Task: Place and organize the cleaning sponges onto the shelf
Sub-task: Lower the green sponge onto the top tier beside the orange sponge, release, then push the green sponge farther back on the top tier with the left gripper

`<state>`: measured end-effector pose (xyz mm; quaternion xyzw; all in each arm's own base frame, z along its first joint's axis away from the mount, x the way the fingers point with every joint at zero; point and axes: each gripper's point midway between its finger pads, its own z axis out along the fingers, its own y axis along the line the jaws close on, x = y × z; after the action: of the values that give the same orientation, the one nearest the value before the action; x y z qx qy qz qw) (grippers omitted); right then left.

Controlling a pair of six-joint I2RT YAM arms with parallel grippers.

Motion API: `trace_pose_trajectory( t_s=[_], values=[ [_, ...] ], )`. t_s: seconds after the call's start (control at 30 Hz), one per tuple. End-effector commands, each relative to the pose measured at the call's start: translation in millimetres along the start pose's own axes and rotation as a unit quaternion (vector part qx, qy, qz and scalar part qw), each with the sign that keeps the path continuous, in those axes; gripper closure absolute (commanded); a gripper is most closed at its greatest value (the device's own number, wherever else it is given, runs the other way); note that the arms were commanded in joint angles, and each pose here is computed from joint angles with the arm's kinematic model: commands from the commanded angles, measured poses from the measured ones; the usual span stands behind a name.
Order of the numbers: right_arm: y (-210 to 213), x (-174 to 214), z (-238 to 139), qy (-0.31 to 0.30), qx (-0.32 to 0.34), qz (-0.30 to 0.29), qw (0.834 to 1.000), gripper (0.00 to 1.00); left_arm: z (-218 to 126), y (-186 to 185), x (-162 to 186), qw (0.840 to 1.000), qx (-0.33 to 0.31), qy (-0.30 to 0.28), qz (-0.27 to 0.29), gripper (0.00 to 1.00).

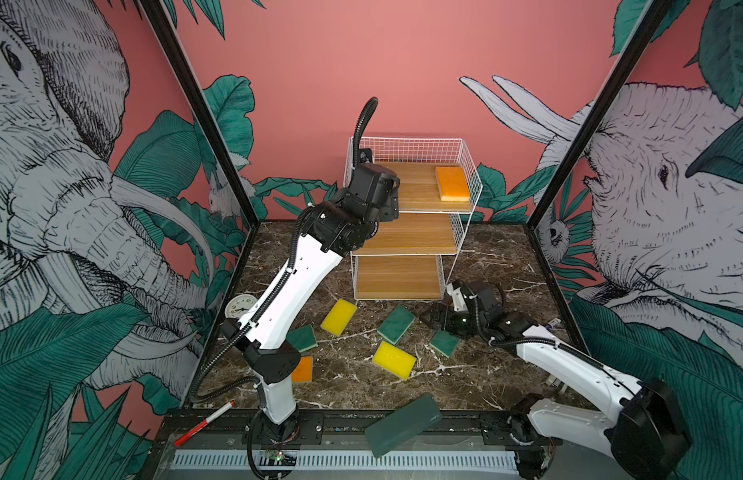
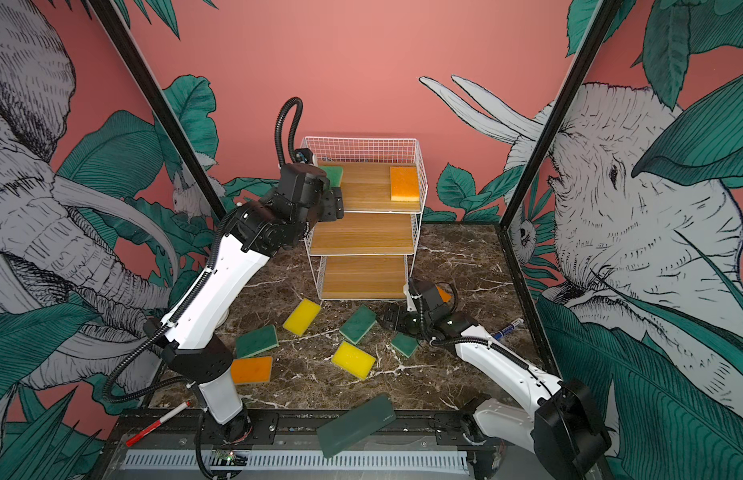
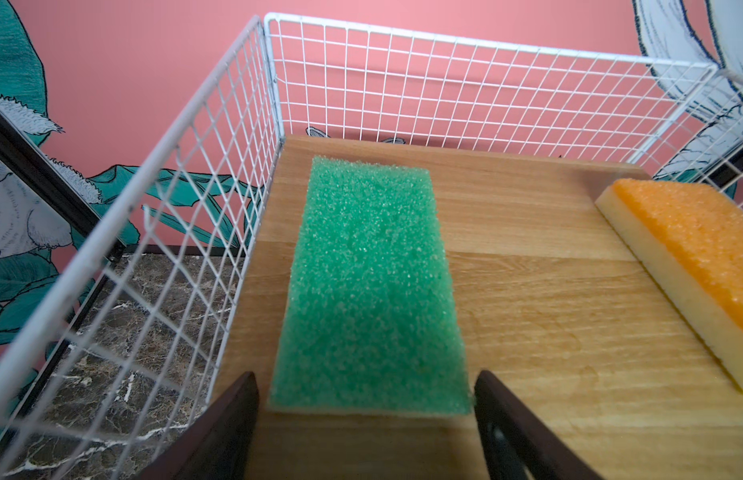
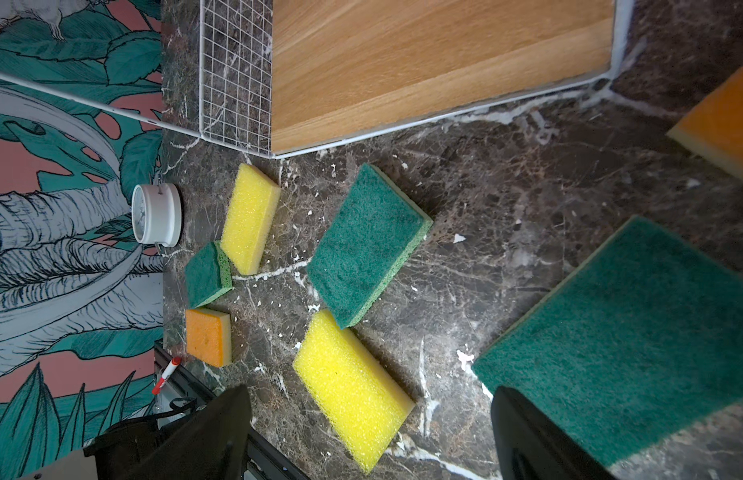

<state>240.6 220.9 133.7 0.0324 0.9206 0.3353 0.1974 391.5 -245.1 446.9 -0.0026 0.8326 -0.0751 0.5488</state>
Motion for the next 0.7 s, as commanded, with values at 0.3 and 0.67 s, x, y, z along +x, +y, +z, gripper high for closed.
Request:
trace_pose_trajectory(
  t_s=[0.3,0.67],
  values=[
    [-4,6,-3,-0.003,0.001,0.004,1.000,0.07,-4,-2,4,0.999,0.010,0.009,-0.032,0.17],
    [-3,8,-1,0.001,-0.001,0.006,1.000,0.08,-34,5,-5,0.998,0.016,-0.008,-0.055,0.17]
  ],
)
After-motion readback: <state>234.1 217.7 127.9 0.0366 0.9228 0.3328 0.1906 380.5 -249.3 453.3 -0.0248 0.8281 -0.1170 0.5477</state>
